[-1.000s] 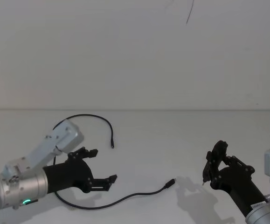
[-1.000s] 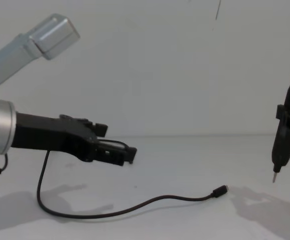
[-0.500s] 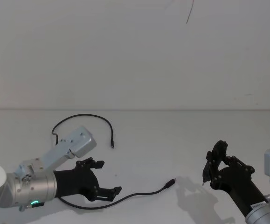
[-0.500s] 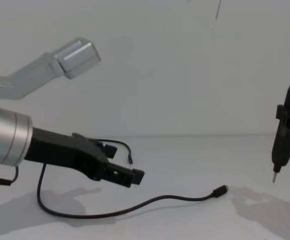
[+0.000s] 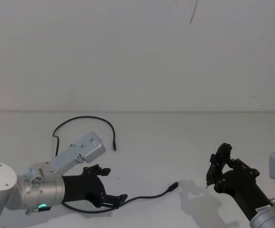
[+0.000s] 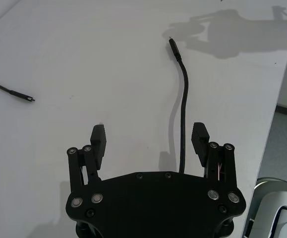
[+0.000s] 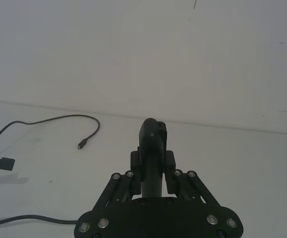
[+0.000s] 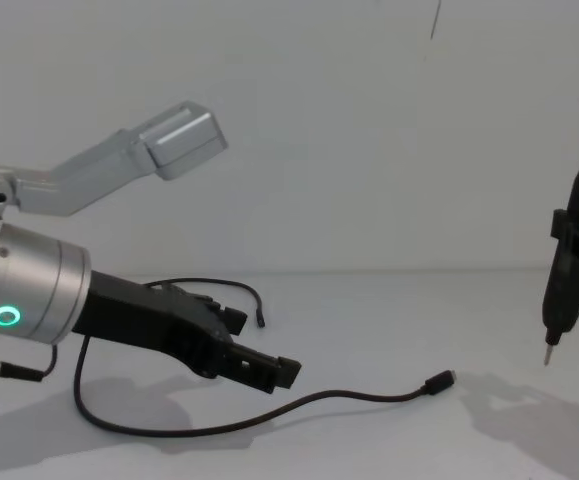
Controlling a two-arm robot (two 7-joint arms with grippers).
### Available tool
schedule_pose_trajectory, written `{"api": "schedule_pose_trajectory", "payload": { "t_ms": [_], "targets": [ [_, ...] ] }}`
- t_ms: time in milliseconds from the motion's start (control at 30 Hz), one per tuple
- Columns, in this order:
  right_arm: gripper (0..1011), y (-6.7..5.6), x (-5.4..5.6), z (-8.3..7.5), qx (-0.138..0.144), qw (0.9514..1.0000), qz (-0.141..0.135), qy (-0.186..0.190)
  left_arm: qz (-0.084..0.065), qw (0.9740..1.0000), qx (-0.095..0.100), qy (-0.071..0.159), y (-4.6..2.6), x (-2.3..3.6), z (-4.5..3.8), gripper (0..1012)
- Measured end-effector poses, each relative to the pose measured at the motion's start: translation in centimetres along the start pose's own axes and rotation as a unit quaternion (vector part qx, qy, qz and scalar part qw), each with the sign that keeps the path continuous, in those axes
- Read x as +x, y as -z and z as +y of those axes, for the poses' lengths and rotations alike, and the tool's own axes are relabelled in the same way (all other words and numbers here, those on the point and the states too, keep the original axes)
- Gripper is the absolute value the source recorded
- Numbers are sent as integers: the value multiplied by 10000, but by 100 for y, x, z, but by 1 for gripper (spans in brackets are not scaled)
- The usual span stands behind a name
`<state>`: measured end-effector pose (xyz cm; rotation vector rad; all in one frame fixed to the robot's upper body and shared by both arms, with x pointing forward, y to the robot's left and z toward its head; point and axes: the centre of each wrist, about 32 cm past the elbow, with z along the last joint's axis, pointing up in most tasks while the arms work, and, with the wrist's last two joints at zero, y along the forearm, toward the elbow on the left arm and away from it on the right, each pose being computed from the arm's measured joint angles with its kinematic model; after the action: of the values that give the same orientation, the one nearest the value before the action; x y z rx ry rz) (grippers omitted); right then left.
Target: Pick up the data cable with the one hand.
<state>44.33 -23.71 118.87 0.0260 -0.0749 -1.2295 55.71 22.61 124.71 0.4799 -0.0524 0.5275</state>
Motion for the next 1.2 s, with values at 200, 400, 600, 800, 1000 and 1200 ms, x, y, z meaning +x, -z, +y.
{"api": "schedule_pose_trajectory", "payload": {
  "t_ms": [200, 400, 600, 800, 1000, 1200],
  "targets": [
    [263, 0, 0, 0, 0, 10000, 0, 0, -29, 10000, 40, -10, -14, 15, -58, 1000],
    [263, 0, 0, 0, 0, 10000, 0, 0, -65, 10000, 67, -34, -24, 25, -114, 1001],
    [263, 0, 0, 0, 0, 10000, 0, 0, -111, 9999, 76, -18, -32, 22, -175, 1001],
    [263, 0, 0, 0, 0, 10000, 0, 0, -151, 9999, 62, 40, -39, 3, -223, 1000],
    [263, 0, 0, 0, 0, 10000, 0, 0, -186, 9998, 55, 107, -47, -23, -255, 1000],
    [263, 0, 0, 0, 0, 10000, 0, 0, -219, 9996, 67, 140, -50, -46, -281, 1000]
  ]
}}
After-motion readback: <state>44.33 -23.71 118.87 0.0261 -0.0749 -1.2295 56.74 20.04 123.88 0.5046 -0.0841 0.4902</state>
